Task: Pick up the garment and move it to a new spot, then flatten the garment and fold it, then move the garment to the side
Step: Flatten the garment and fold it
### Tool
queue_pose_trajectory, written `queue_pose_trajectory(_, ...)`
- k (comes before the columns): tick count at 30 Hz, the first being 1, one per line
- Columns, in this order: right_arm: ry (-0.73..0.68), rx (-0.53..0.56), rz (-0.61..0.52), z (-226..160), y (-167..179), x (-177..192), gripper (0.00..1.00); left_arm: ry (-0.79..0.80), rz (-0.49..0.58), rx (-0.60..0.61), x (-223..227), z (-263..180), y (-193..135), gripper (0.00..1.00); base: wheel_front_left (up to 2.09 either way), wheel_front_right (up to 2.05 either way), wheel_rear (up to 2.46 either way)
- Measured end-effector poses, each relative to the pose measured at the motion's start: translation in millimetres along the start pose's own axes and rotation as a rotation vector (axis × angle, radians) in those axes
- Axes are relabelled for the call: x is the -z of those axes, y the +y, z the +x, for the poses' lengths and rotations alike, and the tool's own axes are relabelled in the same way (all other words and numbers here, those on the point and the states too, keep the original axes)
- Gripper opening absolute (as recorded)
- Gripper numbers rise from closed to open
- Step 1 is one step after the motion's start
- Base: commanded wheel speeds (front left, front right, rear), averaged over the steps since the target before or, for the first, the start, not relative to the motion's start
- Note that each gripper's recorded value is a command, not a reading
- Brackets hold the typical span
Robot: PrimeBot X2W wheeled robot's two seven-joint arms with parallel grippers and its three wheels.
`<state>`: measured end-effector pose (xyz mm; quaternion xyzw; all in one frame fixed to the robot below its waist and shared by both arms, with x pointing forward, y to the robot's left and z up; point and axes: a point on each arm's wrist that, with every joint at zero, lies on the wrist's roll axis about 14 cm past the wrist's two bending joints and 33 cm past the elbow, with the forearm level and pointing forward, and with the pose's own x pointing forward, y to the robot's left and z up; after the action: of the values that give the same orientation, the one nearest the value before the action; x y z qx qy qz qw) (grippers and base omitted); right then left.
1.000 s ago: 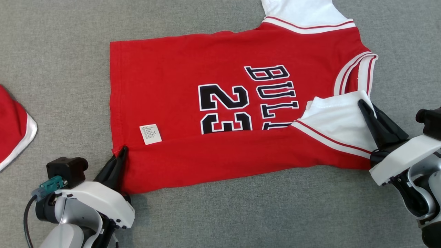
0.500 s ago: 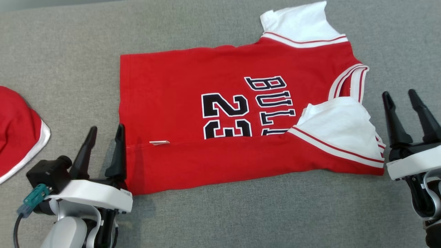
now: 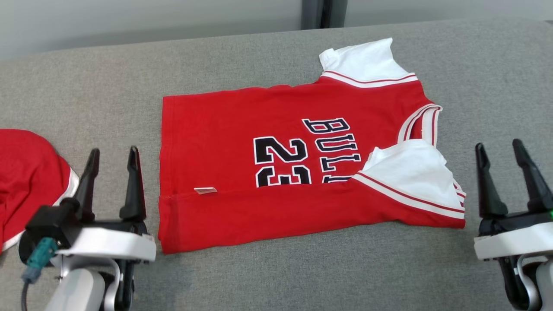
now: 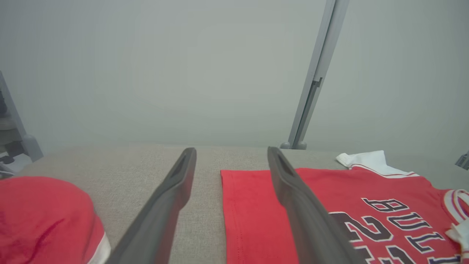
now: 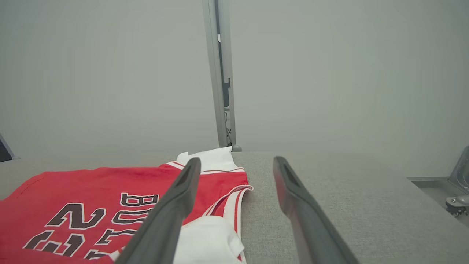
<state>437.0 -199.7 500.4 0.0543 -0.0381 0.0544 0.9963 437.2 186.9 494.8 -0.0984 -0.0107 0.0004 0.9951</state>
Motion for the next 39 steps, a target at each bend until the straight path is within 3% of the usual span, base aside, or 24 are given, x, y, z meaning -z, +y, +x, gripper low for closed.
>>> queue_pose_trajectory(13,0.035,0.002,0.018,-4,4,10,1.0,0.041,0.03,-0.006,15,-15,1,1.0,0.0,0.0,0.0)
queue_pose_trajectory(26,0.39,0.048,0.092,-35,1,116,1.0,0.417,-0.12,-0.055,127,-68,-8,1.0,0.0,0.0,0.0)
queue_pose_trajectory(32,0.485,0.046,0.123,-39,5,138,1.0,0.499,-0.193,-0.056,148,-68,-13,1.0,0.0,0.0,0.0)
queue_pose_trajectory(33,0.491,0.044,0.127,-39,6,138,0.72,0.514,-0.195,-0.048,150,-67,-14,1.0,0.0,0.0,0.0)
queue_pose_trajectory(34,0.498,0.043,0.137,-38,7,139,0.42,0.523,-0.214,-0.039,152,-67,-15,0.67,0.0,0.0,0.0)
queue_pose_trajectory(35,0.508,0.042,0.144,-38,8,141,0.28,0.529,-0.227,-0.035,152,-66,-16,0.0,0.0,0.0,0.0)
queue_pose_trajectory(36,0.511,0.039,0.148,-38,8,141,0.0,0.539,-0.226,-0.036,153,-66,-15,0.0,0.0,0.0,0.0)
queue_pose_trajectory(39,0.509,0.031,0.167,-36,11,139,0.0,0.555,-0.229,-0.02,154,-66,-15,0.0,0.0,0.0,0.0)
